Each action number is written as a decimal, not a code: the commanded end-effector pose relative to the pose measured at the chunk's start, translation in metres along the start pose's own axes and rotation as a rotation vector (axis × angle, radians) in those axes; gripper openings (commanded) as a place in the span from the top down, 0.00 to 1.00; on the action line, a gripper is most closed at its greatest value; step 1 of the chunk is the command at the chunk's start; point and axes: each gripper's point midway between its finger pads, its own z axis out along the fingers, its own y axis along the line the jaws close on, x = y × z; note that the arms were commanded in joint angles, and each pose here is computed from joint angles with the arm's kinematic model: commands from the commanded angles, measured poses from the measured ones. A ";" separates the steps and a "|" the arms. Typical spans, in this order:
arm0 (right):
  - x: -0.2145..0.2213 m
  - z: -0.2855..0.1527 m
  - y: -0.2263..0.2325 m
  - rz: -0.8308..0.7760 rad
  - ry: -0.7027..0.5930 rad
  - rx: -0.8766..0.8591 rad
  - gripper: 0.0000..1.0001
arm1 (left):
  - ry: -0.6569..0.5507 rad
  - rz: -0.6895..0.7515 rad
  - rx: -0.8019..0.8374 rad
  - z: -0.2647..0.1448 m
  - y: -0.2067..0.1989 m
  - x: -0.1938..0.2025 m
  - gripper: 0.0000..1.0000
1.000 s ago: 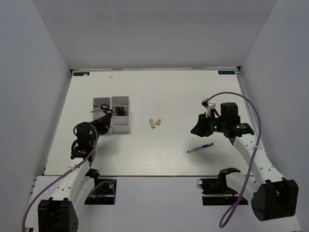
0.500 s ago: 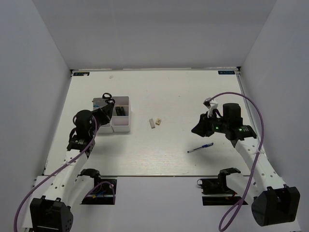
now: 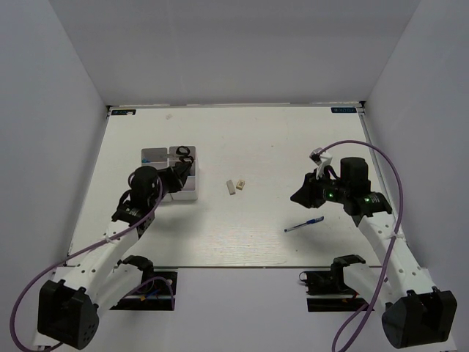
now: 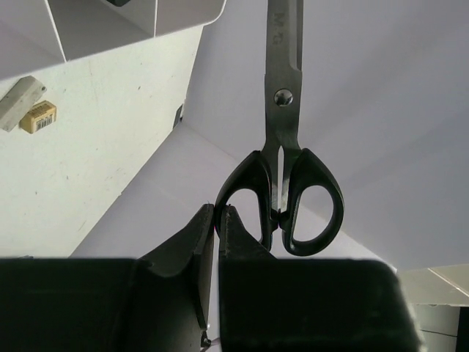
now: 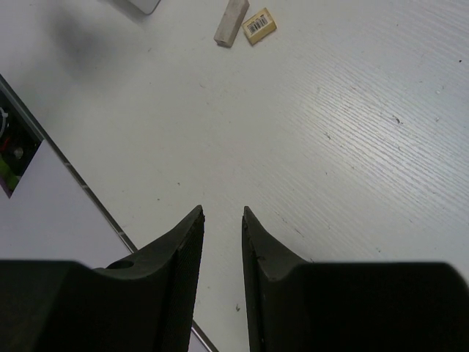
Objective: Sort the stationery into containers
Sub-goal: Place the stationery into the container
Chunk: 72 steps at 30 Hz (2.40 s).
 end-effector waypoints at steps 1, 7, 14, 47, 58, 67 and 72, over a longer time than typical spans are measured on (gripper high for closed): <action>0.000 -0.002 0.002 -0.018 -0.020 -0.013 0.69 | 0.026 -0.035 0.047 -0.014 -0.022 0.010 1.00; -0.002 -0.004 0.005 -0.028 -0.029 -0.020 0.69 | -0.046 -0.054 0.045 -0.038 -0.006 -0.011 1.00; -0.006 -0.007 0.006 -0.046 -0.053 -0.010 0.69 | -0.064 -0.074 0.023 -0.036 0.009 -0.019 1.00; -0.007 -0.012 0.013 -0.078 -0.070 -0.031 0.69 | -0.107 -0.075 -0.053 -0.018 0.046 -0.036 1.00; -0.009 -0.016 0.018 -0.094 -0.092 -0.030 0.67 | -0.106 -0.029 -0.067 -0.017 0.025 -0.025 1.00; -0.010 -0.018 0.021 -0.101 -0.100 -0.043 0.67 | -0.087 -0.022 -0.089 -0.006 0.025 -0.022 1.00; -0.011 -0.019 0.020 -0.106 -0.105 -0.036 0.67 | -0.092 -0.029 -0.105 0.001 0.033 -0.026 1.00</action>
